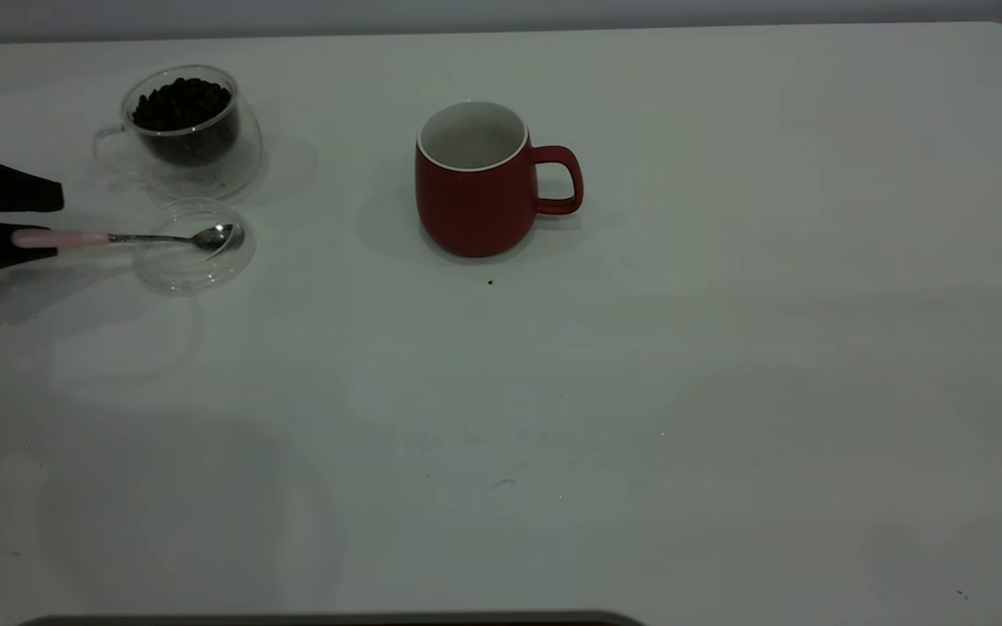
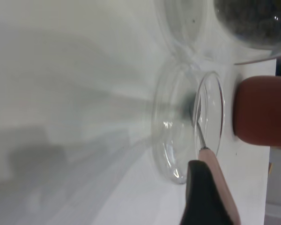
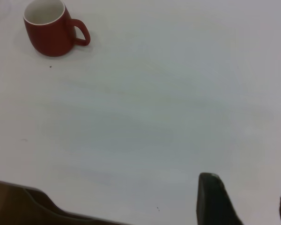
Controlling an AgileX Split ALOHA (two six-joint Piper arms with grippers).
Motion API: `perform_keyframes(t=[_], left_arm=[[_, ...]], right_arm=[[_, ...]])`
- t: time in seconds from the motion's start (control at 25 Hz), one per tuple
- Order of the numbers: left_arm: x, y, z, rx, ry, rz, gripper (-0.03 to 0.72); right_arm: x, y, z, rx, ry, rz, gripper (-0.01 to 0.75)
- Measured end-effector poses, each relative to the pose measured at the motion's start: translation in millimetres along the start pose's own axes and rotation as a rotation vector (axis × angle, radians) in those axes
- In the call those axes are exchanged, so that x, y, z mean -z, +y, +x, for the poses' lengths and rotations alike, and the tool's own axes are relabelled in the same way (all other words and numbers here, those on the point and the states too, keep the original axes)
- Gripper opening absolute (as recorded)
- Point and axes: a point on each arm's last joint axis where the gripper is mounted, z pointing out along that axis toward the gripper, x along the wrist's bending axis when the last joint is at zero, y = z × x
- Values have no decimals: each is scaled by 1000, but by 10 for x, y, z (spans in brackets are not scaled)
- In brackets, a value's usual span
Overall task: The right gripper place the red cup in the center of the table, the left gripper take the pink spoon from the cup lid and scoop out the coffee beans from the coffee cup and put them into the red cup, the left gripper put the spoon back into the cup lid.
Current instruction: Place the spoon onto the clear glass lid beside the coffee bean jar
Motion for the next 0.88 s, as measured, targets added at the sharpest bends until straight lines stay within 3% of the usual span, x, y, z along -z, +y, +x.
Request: perform_keyframes(t=[0.64,0.88], left_arm=[[42,7,67,-78,52,-9,575],[379,169,47,-64,67,-154,577]], right_arm=[[0,0,0,0,0,0,371],[0,0,0,0,0,0,371]])
